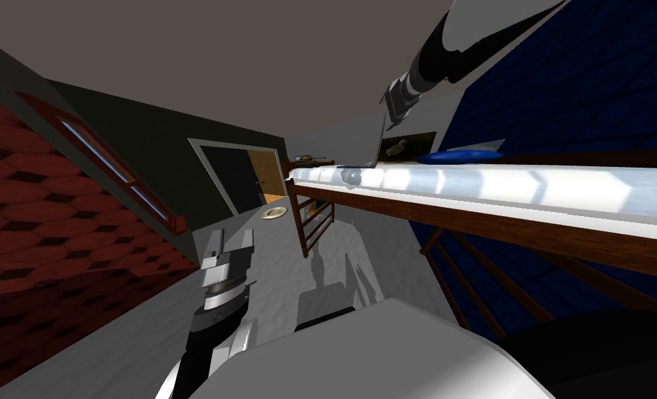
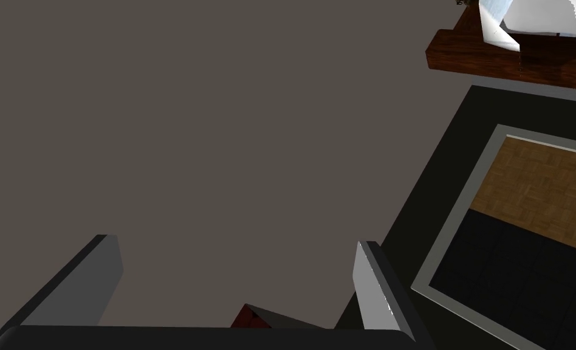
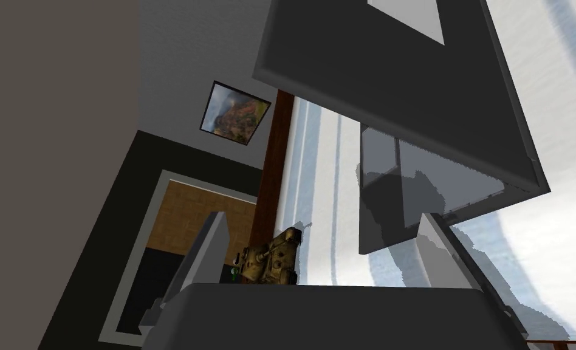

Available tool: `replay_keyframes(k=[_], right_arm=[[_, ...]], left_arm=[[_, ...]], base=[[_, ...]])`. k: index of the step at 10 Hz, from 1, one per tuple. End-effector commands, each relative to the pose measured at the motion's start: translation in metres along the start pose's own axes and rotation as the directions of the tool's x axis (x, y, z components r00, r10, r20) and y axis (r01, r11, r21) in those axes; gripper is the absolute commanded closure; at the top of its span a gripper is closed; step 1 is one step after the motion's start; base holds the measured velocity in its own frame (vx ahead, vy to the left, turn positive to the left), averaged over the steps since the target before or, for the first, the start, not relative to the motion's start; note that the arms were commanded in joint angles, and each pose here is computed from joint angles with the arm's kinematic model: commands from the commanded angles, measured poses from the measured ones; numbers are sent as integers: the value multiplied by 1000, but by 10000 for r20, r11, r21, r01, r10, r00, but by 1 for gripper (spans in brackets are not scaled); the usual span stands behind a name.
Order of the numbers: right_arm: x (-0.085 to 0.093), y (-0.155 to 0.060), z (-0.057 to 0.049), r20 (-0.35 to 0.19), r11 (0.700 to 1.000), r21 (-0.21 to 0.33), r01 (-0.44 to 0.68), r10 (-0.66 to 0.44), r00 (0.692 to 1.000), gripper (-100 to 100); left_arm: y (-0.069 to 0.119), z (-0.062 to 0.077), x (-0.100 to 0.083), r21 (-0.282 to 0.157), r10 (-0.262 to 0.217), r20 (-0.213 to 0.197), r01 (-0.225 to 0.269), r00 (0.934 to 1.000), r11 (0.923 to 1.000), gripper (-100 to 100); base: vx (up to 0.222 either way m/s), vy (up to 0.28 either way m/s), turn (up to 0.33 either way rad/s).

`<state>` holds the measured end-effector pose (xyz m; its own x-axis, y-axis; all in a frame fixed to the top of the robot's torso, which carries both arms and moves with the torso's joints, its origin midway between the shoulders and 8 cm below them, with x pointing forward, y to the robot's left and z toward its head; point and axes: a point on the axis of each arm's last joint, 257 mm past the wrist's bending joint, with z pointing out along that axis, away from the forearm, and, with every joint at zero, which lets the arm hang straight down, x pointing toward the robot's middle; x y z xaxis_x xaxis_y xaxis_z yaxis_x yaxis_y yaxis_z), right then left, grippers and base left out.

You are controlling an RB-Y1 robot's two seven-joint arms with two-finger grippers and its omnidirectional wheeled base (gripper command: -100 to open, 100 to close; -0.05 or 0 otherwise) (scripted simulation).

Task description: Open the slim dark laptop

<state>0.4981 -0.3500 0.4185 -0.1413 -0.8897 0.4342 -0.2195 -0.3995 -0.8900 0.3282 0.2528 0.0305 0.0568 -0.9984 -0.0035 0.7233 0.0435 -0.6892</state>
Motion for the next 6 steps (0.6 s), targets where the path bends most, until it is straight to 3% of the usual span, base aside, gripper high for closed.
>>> replay_keyframes(k=[1, 4, 6], right_arm=[[1, -17, -8, -509, 9980, 102, 624, -618, 9968, -100], [6, -41, -18, -1413, 9866, 98, 1629, -1599, 9770, -100], [6, -48, -21, -1714, 9804, 38, 1970, -1935, 9660, -100]], left_arm=[[0, 0, 0, -1, 1, 0, -1, 10000, 10000, 0], [0, 0, 0, -1, 2, 0, -2, 10000, 10000, 0], [0, 0, 0, -1, 2, -1, -2, 10000, 10000, 0]], base=[[91, -90, 2], [126, -118, -8], [119, -117, -5]])
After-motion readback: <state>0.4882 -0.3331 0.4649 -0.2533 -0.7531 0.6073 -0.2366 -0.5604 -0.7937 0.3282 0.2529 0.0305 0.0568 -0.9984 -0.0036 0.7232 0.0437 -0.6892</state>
